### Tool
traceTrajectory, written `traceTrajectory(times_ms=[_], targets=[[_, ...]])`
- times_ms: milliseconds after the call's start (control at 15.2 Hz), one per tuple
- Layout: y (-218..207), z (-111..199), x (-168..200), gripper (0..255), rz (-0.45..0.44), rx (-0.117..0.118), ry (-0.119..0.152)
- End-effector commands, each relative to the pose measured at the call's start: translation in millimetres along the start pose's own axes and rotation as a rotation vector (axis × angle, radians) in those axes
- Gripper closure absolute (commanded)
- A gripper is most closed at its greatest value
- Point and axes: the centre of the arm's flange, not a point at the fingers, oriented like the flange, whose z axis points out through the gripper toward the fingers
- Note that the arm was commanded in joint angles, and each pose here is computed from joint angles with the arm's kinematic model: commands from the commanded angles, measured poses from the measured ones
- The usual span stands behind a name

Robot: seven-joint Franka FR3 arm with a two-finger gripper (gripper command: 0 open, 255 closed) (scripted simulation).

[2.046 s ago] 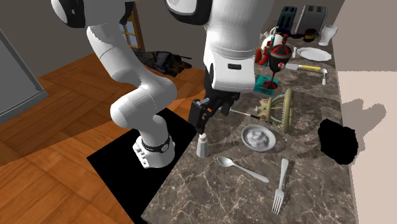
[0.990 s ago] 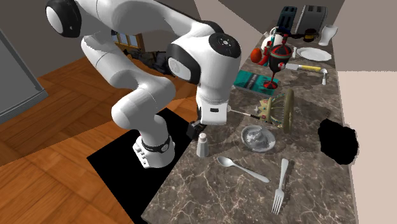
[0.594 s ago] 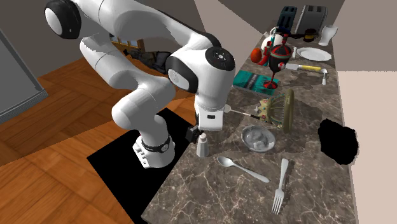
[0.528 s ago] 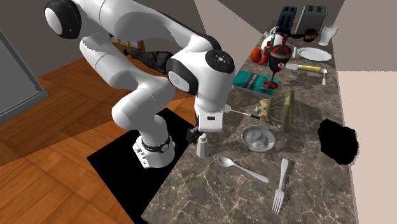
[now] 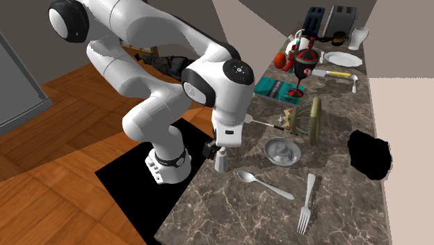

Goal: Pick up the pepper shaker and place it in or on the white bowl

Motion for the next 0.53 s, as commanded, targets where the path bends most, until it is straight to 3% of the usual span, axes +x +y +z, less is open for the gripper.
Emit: traceTrajectory(times_ms=[0,66,462], targets=[[0.0,0.0,0.0,0,0.0,0.0,0.0],[0.0,0.0,0.0,255,0.0,0.0,0.0],[0.3,-0.3,0.4,255,0.0,0.0,0.0]])
